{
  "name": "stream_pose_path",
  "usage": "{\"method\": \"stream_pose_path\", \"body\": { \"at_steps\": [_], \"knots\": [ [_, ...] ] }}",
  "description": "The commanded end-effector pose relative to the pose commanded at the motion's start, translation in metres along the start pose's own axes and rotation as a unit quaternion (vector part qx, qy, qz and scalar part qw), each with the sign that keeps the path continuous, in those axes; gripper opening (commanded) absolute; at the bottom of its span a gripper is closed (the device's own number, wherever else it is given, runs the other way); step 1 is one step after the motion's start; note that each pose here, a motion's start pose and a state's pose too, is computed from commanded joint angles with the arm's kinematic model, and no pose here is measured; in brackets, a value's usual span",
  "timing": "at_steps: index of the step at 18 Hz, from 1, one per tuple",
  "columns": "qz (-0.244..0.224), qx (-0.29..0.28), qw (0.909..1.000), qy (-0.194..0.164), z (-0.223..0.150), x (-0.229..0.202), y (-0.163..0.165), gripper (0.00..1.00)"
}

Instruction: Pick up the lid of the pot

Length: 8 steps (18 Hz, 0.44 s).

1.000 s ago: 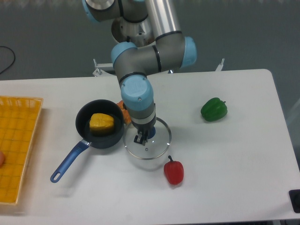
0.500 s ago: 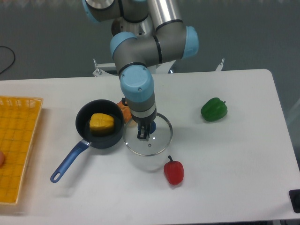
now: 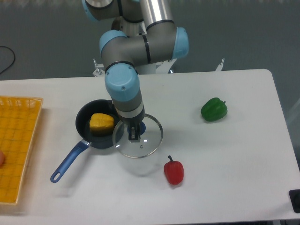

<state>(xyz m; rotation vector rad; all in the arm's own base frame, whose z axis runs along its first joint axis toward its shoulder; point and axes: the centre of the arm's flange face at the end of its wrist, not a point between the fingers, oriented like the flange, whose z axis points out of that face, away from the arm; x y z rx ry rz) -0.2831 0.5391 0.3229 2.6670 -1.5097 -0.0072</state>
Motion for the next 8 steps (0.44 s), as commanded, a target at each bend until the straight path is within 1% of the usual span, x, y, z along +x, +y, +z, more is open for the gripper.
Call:
{"method": "stream_pose_path", "body": {
  "at_steps": [8],
  "knots": [
    [-0.005, 0.0, 1.0, 0.001, 0.0002, -0.0001, -0.0038, 0.43]
  ]
}}
